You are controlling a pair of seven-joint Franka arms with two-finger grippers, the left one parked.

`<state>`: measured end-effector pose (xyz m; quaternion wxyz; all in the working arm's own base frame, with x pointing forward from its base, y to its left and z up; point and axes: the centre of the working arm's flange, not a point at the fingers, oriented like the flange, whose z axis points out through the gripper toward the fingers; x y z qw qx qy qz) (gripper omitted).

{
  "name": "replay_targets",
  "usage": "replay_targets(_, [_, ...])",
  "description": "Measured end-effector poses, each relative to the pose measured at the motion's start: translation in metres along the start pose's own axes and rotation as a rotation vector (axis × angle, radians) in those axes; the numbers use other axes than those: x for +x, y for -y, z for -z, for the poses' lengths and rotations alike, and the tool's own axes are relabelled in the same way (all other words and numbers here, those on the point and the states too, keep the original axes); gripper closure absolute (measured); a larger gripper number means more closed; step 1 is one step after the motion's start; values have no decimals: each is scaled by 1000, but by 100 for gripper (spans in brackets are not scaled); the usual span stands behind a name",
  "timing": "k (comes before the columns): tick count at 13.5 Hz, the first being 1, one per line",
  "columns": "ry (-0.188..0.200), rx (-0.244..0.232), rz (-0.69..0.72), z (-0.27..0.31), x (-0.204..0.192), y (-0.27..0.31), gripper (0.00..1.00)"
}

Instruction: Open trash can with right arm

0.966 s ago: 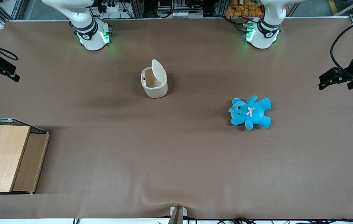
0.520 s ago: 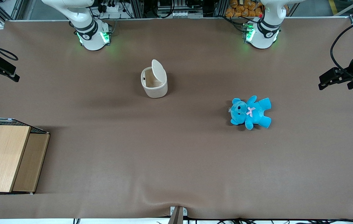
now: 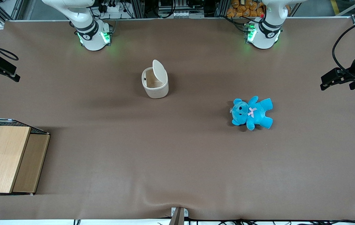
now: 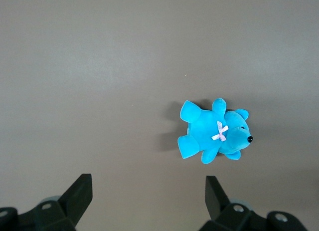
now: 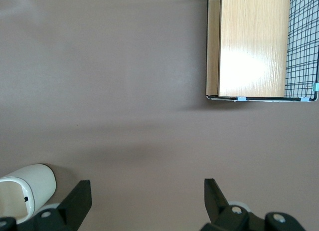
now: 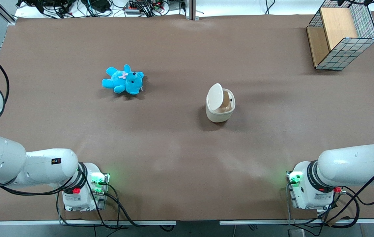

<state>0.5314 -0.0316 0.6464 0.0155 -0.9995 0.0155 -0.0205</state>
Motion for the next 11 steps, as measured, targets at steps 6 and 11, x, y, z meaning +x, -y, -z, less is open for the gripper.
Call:
replay_targets(6, [4,0,0,0,0,0,0])
replay_targets(11, [41,1,0,-4,-4,0,0])
